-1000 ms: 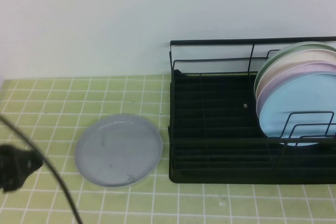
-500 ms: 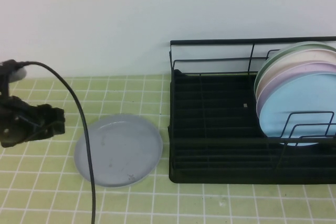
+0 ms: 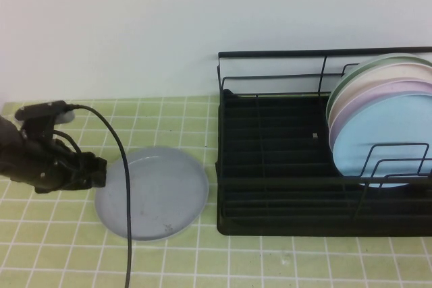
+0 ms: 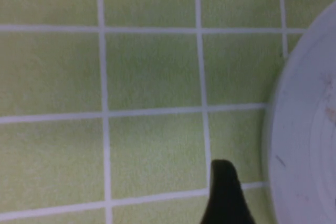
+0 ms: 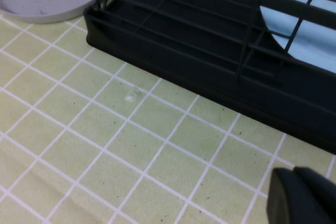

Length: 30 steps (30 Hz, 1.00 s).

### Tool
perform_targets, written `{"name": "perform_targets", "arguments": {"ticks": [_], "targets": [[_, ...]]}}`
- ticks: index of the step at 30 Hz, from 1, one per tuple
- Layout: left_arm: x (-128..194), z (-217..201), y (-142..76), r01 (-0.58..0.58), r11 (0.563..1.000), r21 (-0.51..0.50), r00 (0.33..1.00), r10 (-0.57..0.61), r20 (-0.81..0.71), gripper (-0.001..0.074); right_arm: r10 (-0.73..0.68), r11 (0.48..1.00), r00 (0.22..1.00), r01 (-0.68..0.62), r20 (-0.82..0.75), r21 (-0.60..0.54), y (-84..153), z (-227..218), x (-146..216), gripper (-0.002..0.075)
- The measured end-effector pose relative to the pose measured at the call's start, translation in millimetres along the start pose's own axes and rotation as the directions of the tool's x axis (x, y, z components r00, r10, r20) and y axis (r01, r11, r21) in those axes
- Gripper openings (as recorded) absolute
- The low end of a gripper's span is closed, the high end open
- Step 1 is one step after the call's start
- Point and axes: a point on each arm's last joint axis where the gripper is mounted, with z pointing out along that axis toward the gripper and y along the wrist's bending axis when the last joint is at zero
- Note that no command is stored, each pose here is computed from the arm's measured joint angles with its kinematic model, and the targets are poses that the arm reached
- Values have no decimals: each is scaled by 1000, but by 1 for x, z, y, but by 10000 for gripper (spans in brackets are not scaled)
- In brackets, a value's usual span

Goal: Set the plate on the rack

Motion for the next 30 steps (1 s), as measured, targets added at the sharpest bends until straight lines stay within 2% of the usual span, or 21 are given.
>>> {"name": "perform_targets", "arguments": {"ticks": [3,9,14,18,20,22,27,30], "targets": [[1,10,-1,0,1000,-6,1000,0,-1,409,-1,1000,1000,1,2,0,0,0,0,-1],[3,28,-19,-65,998,18,997,66,-41,398,3,1000,1000,-3,18,15,-1,0,-2,-1],[0,38,-24,-29,999,20,999,30,-34,286,41,999,999,-41,36,-5,0,0,-3,-1],[7,41,-23,-82,996,29,990,84,-110,178,50,999,998,-50,38,-12,1,0,-3,-1],[8,43,-20,-108,994,15,987,109,-118,111,48,999,998,-48,38,-12,1,0,-3,-1],[6,45,-18,-119,993,-5,988,118,-99,3,48,999,998,-48,37,-13,1,0,-3,-1],[2,39,-23,-69,997,17,995,70,-69,0,131,989,988,-125,80,-73,6,-2,-10,-1],[-12,27,-26,-119,993,4,993,119,9,0,52,995,989,-39,142,-96,8,-5,-19,-1]]}}
